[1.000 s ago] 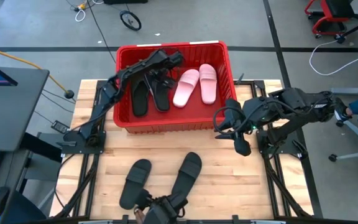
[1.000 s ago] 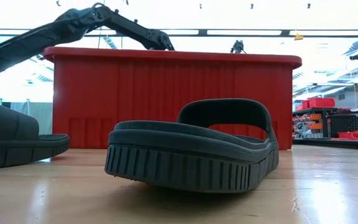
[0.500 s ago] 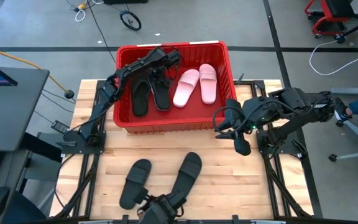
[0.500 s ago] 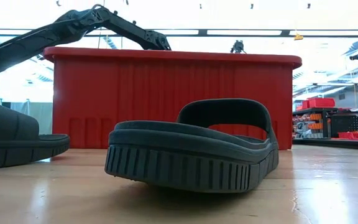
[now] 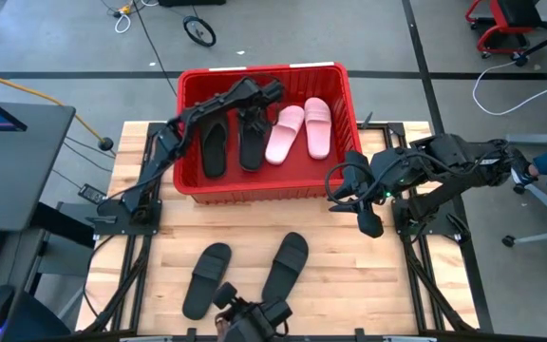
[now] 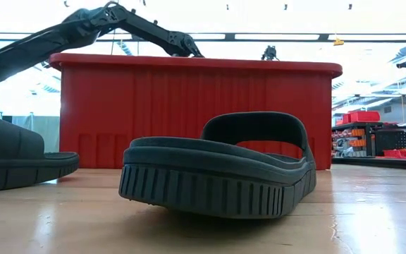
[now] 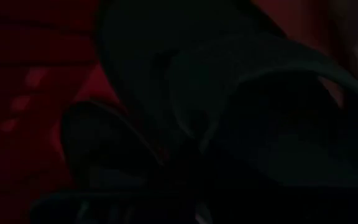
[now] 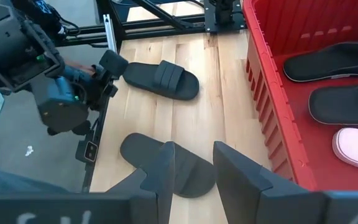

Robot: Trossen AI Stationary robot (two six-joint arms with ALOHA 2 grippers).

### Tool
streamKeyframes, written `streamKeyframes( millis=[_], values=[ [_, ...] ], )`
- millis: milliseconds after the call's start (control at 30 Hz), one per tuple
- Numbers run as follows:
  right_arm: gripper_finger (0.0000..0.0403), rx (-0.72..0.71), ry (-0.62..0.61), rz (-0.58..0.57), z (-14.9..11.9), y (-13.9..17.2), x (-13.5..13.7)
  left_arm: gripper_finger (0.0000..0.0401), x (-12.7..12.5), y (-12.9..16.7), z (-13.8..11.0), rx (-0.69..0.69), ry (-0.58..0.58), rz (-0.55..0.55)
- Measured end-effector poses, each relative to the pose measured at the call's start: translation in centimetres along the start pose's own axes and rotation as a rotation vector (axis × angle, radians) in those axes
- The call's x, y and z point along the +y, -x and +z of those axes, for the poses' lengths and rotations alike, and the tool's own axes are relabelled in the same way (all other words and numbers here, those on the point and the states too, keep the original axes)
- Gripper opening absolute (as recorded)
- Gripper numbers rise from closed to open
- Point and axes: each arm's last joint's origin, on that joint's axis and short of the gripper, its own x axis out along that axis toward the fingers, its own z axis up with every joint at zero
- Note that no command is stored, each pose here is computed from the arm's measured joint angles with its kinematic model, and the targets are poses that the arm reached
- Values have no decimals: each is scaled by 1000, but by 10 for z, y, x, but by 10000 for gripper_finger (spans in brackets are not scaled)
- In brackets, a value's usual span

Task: Pick and place slides into bin
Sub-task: Adjust the black slipper, then put the left black slipper into the red container

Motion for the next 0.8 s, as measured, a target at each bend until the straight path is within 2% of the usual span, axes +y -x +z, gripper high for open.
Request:
streamKeyframes(
  millis=[133,233,467,600,800],
  values=[
    [116,0,0,0,0,0,0,8,13,-5,-4,65,5,17],
    [116,1,0,0,0,0,0,13,18,-7,-2,62,23,10],
    [116,32,2,-9,-3,0,-1,113,18,-8,0,55,-51,-17],
    [116,37,2,-11,-4,0,-1,173,18,-8,-1,56,-22,-16],
    [116,50,4,-15,-3,-5,-1,229,14,-5,-7,103,-82,-10]
  ],
)
